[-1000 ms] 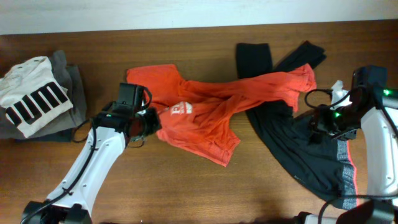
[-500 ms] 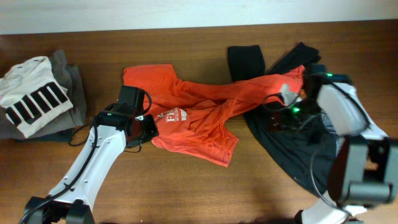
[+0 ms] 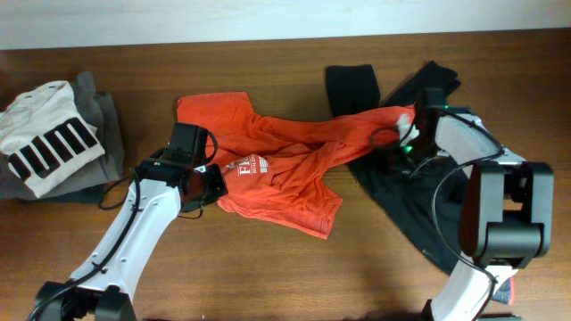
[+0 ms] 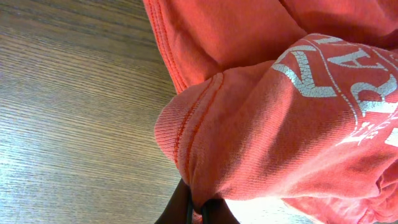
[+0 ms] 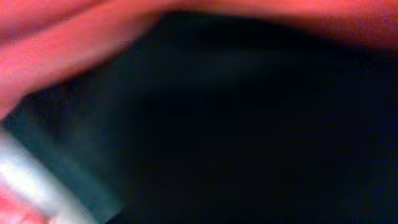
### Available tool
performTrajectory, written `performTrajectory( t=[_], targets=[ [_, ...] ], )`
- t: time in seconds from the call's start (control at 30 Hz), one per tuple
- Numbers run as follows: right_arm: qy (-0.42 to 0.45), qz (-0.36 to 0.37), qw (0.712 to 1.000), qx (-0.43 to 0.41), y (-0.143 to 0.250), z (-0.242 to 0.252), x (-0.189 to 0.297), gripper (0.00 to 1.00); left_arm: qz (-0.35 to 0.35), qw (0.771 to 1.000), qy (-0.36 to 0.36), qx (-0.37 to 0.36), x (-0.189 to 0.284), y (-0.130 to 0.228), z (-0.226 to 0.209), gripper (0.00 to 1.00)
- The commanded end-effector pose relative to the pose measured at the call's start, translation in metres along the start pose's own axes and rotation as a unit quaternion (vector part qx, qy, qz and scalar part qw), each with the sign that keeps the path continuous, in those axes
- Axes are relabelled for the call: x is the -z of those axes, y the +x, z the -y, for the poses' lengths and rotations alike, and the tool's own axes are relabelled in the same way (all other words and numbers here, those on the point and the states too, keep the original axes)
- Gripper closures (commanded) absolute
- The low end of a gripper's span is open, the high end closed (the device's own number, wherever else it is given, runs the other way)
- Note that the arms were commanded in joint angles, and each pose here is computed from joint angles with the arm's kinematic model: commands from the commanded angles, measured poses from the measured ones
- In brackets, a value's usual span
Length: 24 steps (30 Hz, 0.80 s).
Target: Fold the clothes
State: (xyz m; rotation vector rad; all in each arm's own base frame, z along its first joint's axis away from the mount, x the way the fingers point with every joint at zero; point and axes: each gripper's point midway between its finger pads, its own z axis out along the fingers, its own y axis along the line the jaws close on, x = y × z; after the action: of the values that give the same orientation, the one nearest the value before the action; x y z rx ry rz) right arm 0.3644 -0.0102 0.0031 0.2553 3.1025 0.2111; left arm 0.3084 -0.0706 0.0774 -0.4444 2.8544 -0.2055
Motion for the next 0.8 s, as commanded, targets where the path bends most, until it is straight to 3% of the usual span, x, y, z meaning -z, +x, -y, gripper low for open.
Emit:
performTrajectory(
  t=[0.0, 0.2, 0.57, 0.6, 0.7, 0.73, 0.77],
  targets=[
    [0.198, 0.001, 0.964, -0.177, 0.005, 0.130, 0.004, 0.62, 0.003, 1.000, -0.014, -0.006, -0.002, -0.002, -0.006, 1.00],
    [0.170, 0.015, 0.918, -0.357, 0.018, 0.219, 0.047, 0.59, 0.003, 1.000, -0.014, -0.006, -0.002, -0.002, -0.006, 1.00],
    [0.130, 0.025, 0.839, -0.528, 0.059, 0.294, 0.093, 0.57, 0.004, 1.000, -0.015, -0.006, -0.002, -0.002, -0.007, 1.00],
    [0.120, 0.029, 0.842, -0.525, 0.057, 0.293, 0.098, 0.57, 0.004, 1.000, -0.015, -0.006, -0.002, -0.002, -0.007, 1.00],
    [0.000, 0.081, 0.905, -0.417, 0.010, 0.253, 0.117, 0.57, 0.006, 1.000, -0.014, -0.006, -0.002, -0.003, -0.006, 1.00],
    [-0.087, 0.129, 0.938, -0.310, -0.025, 0.213, 0.133, 0.56, 0.006, 1.000, -0.014, -0.006, -0.002, -0.003, -0.006, 1.00],
    [-0.118, 0.146, 0.948, -0.256, -0.037, 0.193, 0.140, 0.56, 0.006, 1.000, -0.014, -0.006, -0.002, -0.003, -0.006, 1.00]
  ],
)
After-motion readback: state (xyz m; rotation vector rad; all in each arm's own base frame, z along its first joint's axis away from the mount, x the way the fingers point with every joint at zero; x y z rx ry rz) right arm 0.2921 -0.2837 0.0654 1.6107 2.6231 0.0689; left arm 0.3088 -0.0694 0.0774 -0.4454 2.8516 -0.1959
